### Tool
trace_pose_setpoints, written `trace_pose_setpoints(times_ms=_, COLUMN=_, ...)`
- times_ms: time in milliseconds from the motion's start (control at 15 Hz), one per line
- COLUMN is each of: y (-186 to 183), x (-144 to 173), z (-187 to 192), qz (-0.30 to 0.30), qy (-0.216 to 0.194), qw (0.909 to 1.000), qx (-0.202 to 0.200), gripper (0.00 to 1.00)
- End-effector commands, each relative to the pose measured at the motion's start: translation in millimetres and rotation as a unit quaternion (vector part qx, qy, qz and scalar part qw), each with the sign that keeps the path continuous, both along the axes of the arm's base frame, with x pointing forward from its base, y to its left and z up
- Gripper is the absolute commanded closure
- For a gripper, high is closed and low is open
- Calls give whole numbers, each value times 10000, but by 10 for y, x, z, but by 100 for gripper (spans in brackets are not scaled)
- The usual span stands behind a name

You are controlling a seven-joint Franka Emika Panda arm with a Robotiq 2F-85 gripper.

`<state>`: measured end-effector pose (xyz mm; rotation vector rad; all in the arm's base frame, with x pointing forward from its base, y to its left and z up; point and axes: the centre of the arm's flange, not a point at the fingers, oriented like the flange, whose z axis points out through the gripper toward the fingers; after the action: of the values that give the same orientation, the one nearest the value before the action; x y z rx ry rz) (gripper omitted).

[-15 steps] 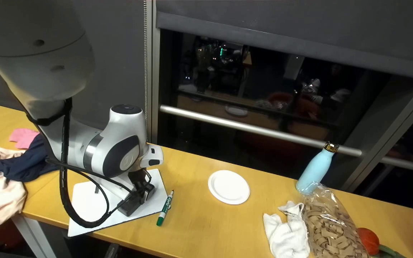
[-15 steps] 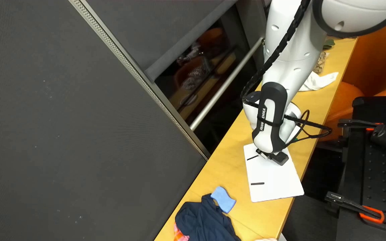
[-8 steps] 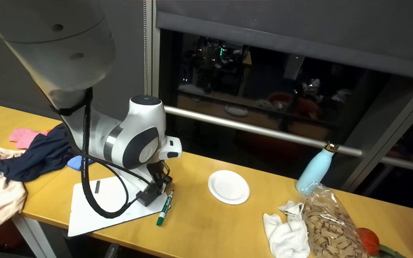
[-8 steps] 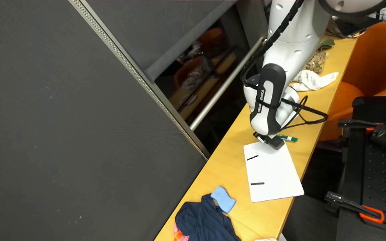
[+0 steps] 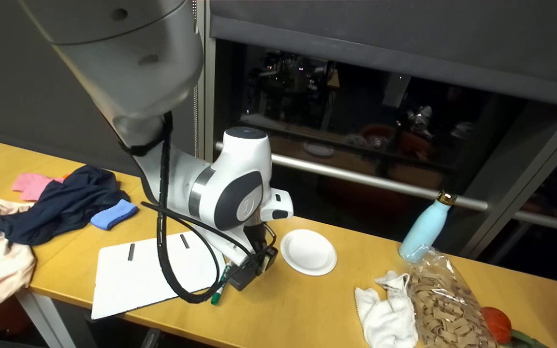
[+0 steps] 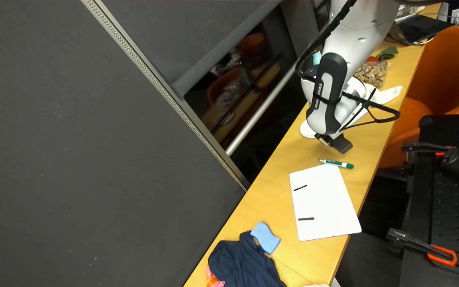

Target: Pick up the black eraser and wipe the white board

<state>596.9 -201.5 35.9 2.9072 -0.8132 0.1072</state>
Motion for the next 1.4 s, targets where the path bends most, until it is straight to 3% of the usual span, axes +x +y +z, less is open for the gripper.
trace_pose_setpoints(times_ms=0, y=-171, x=-46, z=-188, qz=-208, qy=147, qw=9997, qx=41, gripper=69)
trace_pose_setpoints(times_ms=533, y=-233, x=-288, z=-679, qz=-273, qy=346, qw=9988, qx=189, gripper=69)
trace_pose_setpoints(times_ms=600, y=-227, x=-312, z=-681, qz=-286, qy=374, qw=9987, qx=192, gripper=28)
trace_pose_setpoints(times_ms=800, y=-225, x=-371, z=-544, qz=-290, qy=381, qw=9987, qx=165, gripper=4)
trace_pose_setpoints(times_ms=1000, y=-188, x=-427, z=-357, qz=-353, qy=377, qw=9986, qx=147, gripper=0)
trace_pose_setpoints(times_ms=1333, y=-71, x=-570, z=51, qz=-406, qy=16, qw=9991, qx=138, gripper=0)
